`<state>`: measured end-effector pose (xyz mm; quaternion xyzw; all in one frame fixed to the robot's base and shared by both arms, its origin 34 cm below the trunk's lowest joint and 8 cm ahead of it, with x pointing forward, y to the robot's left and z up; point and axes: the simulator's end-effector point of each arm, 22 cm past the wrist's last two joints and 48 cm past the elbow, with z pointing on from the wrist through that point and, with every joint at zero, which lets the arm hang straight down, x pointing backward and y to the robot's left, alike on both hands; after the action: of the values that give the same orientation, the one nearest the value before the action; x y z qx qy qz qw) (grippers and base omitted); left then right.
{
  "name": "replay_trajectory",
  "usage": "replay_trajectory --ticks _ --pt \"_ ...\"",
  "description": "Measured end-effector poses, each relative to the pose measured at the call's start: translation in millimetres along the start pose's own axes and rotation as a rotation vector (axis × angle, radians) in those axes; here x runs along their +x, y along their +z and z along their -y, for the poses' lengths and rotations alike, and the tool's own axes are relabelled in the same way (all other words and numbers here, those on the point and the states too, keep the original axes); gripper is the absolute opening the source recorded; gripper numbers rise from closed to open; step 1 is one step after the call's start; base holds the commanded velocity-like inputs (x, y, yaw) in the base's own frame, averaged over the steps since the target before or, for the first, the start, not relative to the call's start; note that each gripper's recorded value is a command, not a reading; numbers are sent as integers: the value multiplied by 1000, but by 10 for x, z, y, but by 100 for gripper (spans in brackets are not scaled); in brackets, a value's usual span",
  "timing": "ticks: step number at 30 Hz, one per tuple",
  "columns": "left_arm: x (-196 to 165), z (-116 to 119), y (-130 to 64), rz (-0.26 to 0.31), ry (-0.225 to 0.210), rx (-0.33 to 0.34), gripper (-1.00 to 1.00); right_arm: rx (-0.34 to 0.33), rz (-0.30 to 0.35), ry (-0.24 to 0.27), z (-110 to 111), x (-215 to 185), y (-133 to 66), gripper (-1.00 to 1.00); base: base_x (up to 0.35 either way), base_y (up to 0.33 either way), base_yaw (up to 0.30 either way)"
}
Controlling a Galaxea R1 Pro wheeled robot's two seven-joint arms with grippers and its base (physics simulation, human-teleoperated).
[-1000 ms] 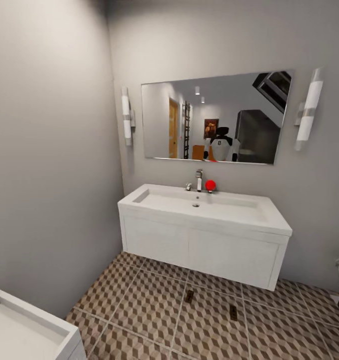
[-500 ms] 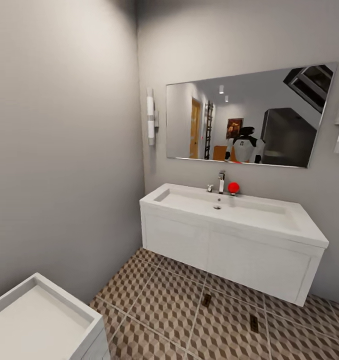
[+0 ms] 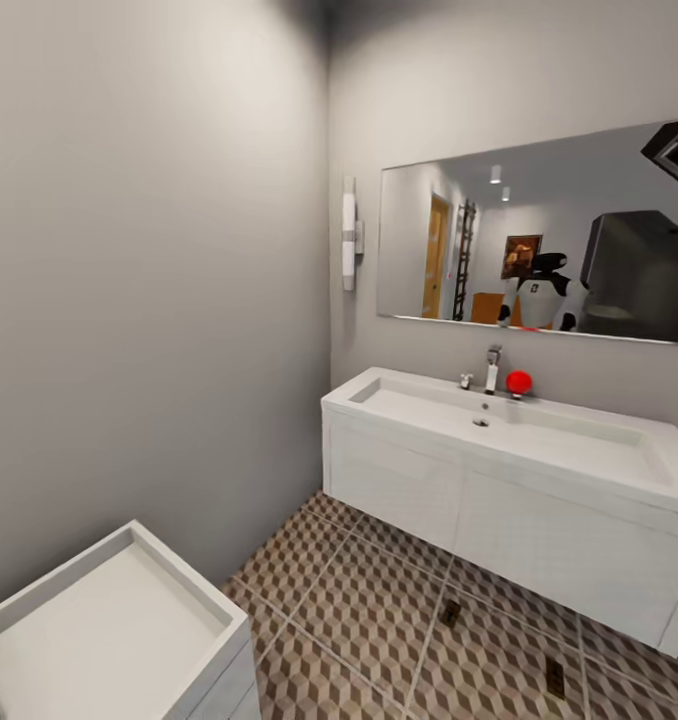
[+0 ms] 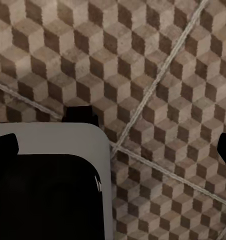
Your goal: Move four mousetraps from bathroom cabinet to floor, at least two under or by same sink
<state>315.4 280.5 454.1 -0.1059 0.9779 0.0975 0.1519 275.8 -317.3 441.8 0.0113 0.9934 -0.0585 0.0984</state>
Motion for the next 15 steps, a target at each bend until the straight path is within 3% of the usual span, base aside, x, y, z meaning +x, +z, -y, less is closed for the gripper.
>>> replay_trajectory --ticks 15 --pt "7 16 -3 -1 -1 2 100 2 -2 -2 2 4 0 100 0 0 282"
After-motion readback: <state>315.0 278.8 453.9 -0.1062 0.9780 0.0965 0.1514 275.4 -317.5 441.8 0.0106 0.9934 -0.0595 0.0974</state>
